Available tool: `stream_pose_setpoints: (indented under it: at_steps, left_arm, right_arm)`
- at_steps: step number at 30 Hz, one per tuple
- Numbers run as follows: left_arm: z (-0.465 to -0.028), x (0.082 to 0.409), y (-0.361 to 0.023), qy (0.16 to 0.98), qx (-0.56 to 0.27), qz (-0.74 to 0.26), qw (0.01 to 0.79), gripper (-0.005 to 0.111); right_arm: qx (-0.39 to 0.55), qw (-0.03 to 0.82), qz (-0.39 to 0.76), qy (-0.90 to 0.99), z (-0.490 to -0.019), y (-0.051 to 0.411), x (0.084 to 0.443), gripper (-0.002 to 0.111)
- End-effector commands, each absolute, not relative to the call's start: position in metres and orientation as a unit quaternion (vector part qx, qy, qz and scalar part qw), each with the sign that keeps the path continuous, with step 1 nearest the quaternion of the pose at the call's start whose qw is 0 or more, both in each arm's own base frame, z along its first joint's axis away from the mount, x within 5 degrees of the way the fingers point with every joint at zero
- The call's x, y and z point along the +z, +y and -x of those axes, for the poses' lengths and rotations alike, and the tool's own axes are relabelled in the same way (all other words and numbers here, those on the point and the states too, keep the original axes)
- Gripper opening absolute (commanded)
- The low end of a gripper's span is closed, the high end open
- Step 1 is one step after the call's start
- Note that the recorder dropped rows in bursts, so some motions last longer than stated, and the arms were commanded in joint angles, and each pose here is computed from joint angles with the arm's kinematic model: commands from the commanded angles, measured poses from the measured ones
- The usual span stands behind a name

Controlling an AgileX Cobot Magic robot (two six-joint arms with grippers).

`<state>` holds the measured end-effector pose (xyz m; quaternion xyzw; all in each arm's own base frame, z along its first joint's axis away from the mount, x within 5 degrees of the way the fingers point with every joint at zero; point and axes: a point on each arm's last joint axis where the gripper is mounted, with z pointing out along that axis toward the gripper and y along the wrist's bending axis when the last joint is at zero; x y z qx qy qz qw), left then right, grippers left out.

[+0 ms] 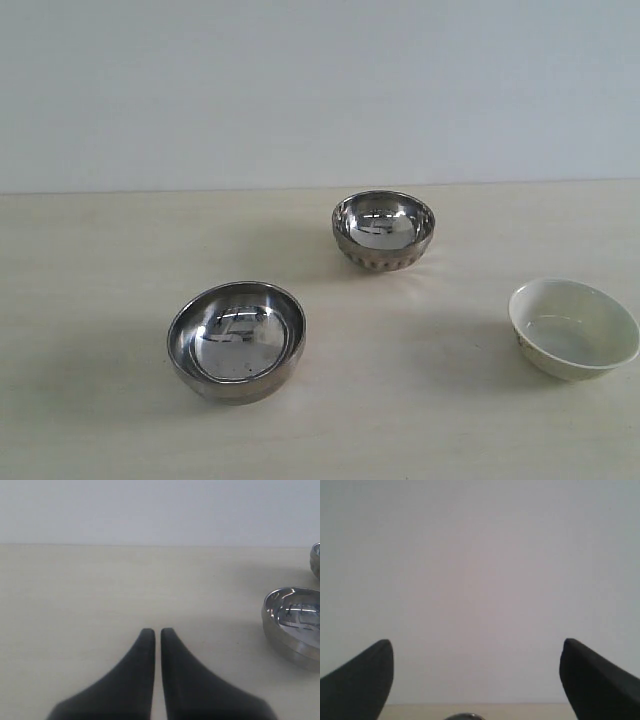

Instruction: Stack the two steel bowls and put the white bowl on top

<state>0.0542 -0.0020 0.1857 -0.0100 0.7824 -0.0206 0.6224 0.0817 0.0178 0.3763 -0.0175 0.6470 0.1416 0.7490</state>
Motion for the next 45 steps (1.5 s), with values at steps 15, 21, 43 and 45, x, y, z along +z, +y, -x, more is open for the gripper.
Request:
stream_pose_setpoints:
  at_steps: [15,21,43,45]
  left_arm:
    - [-0.054,0.186,-0.002,0.78,-0.023,0.01,0.625,0.004]
    - [-0.054,0.186,-0.002,0.78,-0.023,0.01,0.625,0.004]
    - [-0.054,0.186,-0.002,0.78,-0.023,0.01,0.625,0.004]
    - [-0.054,0.186,-0.002,0.78,-0.023,0.01,0.625,0.004]
  right_arm:
    - [0.178,0.52,-0.045,0.834,-0.185,0.046,0.303,0.082]
    - [0.21,0.454,0.015,0.866,-0.213,0.092,0.289,0.082]
    - [0.235,0.308,0.15,0.91,-0.286,0.275,0.189,0.082]
    - [0.233,0.304,0.146,0.912,-0.291,0.279,0.181,0.082]
